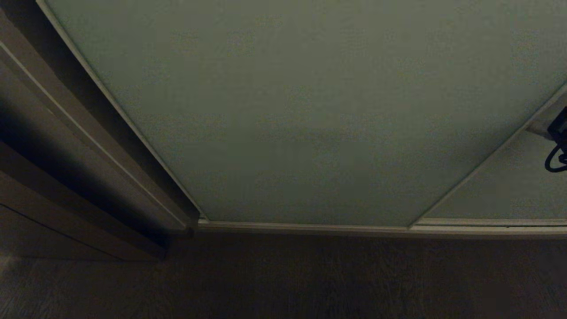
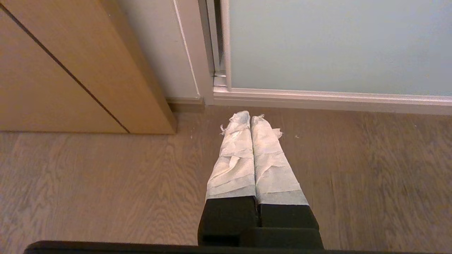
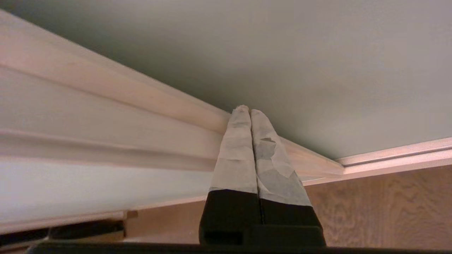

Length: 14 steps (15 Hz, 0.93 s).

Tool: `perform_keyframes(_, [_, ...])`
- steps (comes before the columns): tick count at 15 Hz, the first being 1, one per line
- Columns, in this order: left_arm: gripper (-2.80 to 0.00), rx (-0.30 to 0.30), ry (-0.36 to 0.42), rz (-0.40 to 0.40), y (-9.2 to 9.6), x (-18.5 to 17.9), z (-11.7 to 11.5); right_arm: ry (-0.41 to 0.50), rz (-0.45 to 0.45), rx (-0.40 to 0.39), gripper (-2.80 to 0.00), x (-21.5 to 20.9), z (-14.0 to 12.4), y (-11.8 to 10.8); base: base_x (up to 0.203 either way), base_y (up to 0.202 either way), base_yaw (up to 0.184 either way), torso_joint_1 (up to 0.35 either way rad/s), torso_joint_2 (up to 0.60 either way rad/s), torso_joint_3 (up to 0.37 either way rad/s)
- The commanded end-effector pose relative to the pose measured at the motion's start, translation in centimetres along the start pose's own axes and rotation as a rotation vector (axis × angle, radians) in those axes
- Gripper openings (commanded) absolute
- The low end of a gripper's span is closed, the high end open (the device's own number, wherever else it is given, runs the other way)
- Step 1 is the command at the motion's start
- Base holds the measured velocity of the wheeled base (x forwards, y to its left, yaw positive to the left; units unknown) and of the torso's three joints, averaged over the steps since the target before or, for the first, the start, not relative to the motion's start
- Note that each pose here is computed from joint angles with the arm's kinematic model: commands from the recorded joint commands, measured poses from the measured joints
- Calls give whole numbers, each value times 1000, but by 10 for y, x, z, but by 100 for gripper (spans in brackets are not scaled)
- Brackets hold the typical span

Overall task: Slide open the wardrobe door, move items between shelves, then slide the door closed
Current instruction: Close the door

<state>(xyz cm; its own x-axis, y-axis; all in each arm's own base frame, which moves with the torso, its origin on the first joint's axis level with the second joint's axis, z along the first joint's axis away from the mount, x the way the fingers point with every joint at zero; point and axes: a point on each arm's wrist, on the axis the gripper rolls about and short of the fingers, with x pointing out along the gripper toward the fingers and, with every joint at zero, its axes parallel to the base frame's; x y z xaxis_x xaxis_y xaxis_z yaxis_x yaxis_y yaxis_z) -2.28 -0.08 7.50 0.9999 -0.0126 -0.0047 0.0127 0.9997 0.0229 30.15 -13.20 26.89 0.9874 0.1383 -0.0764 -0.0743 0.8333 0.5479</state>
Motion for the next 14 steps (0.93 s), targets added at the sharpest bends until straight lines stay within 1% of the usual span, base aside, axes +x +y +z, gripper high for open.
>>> perform_keyframes(1, [-280,0,1,0,0,0,0,1,5,0,-280,-6,-2,5,0,0,0,0,0,0])
perform_keyframes(3, [-280,0,1,0,0,0,0,14,-4,-4,-280,-16,-9,8,0,0,0,0,0,0])
perform_keyframes(4, [-280,0,1,0,0,0,0,19,-7,-29,-280,-23,-12,12,0,0,0,0,0,0])
perform_keyframes(7, [-280,0,1,0,0,0,0,74,-27,-125,-280,-57,-26,32,0,0,0,0,0,0])
perform_keyframes(9, [-280,0,1,0,0,0,0,130,-23,-193,-280,-81,-44,53,0,0,0,0,0,0])
perform_keyframes(10, [-280,0,1,0,0,0,0,135,-38,-225,-280,-93,-54,61,0,0,0,0,0,0])
perform_keyframes(12, [-280,0,1,0,0,0,0,102,-44,-287,-280,-122,-69,84,0,0,0,0,0,0])
perform_keyframes(14, [-280,0,1,0,0,0,0,53,-27,-335,-280,-162,-91,100,0,0,0,0,0,0])
